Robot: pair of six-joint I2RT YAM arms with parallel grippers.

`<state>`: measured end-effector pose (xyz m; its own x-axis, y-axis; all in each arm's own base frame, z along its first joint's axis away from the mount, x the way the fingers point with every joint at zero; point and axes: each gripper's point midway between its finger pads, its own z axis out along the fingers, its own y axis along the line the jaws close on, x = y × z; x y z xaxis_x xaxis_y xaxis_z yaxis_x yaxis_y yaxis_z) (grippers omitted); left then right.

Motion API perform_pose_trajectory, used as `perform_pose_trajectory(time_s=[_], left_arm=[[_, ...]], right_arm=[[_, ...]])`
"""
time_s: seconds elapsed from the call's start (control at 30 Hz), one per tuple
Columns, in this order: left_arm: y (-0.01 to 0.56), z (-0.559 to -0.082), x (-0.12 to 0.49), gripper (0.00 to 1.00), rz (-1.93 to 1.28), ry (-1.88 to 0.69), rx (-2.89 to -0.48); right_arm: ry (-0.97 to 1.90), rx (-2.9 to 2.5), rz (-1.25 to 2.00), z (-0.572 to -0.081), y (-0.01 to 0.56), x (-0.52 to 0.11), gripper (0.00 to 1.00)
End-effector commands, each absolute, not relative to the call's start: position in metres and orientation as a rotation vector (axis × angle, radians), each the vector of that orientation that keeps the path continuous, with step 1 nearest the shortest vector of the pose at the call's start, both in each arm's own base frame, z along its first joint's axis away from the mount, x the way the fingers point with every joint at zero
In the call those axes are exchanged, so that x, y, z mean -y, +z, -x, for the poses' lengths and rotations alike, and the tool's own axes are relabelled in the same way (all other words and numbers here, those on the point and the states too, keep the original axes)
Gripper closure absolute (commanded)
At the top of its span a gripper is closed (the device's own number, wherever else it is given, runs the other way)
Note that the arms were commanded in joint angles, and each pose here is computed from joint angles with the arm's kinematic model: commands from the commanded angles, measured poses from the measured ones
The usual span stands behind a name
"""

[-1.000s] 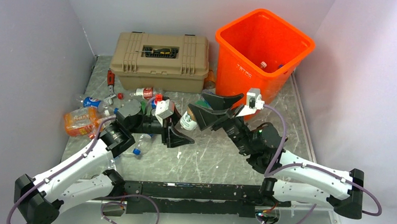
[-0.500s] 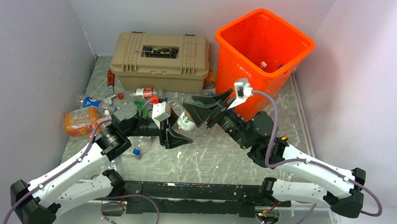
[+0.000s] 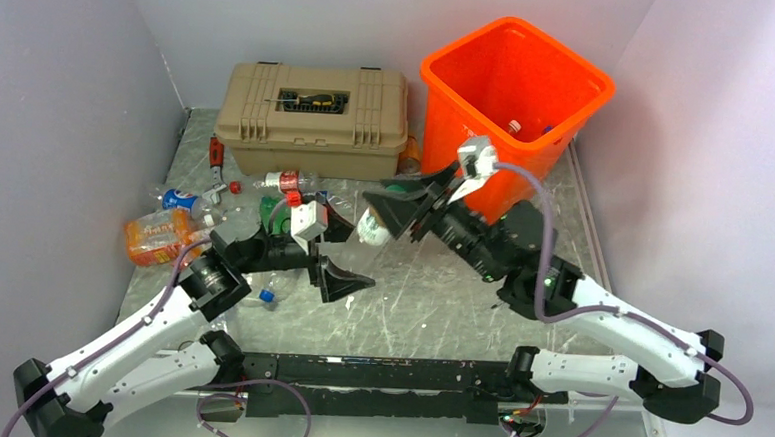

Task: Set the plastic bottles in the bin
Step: Place the plastic bottle in the trash bin.

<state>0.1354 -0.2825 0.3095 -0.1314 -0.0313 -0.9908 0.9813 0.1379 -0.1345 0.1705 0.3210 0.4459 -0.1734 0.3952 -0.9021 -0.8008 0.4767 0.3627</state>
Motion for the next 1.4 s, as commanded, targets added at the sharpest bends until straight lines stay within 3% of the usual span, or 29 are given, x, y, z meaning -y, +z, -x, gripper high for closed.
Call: perform_pose_trajectory(time_s=[0.0, 0.3, 0.47, 0.73, 0.87, 1.13, 1.17, 1.23, 1.37], left_arm=[[0.323, -0.153, 0.272, 0.01, -0.912, -1.087, -1.320], [0.319, -0.182, 0.253, 0.01, -0.784, -0.900, -1.366], [0.307, -0.201, 0.250, 0.01, -0.755, -0.809, -1.453], [0.301, -0.213, 0.239, 0.01, -0.700, -0.714, -1.478], [0.302, -0.216, 0.238, 0.00, -0.692, -0.702, -1.483], [0.297, -0.219, 0.236, 0.01, -0.695, -0.672, -1.516], [0.296, -0.219, 0.236, 0.01, -0.696, -0.672, -1.520], [0.295, -0.219, 0.238, 0.01, -0.705, -0.681, -1.525], [0.290, -0.221, 0.240, 0.01, -0.710, -0.676, -1.553]], right_arm=[[0.924, -1.150, 0.275, -0.179, 0.549, -0.256, 1.00], [0.397, -0.882, -0.056, -0.210, 0.648, -0.145, 1.00], [0.155, -0.936, -0.172, -0.280, 0.661, -0.112, 1.00], [0.009, -0.995, -0.326, -0.379, 0.625, -0.067, 1.00], [-0.004, -1.141, -0.400, -0.440, 0.580, -0.044, 1.00], [-0.047, -1.322, -0.407, -0.476, 0.512, -0.028, 1.00], [-0.052, -1.363, -0.391, -0.481, 0.503, -0.029, 0.86], [-0.054, -1.420, -0.379, -0.488, 0.491, -0.030, 0.43], [-0.051, -1.423, -0.419, -0.484, 0.482, -0.024, 0.09]])
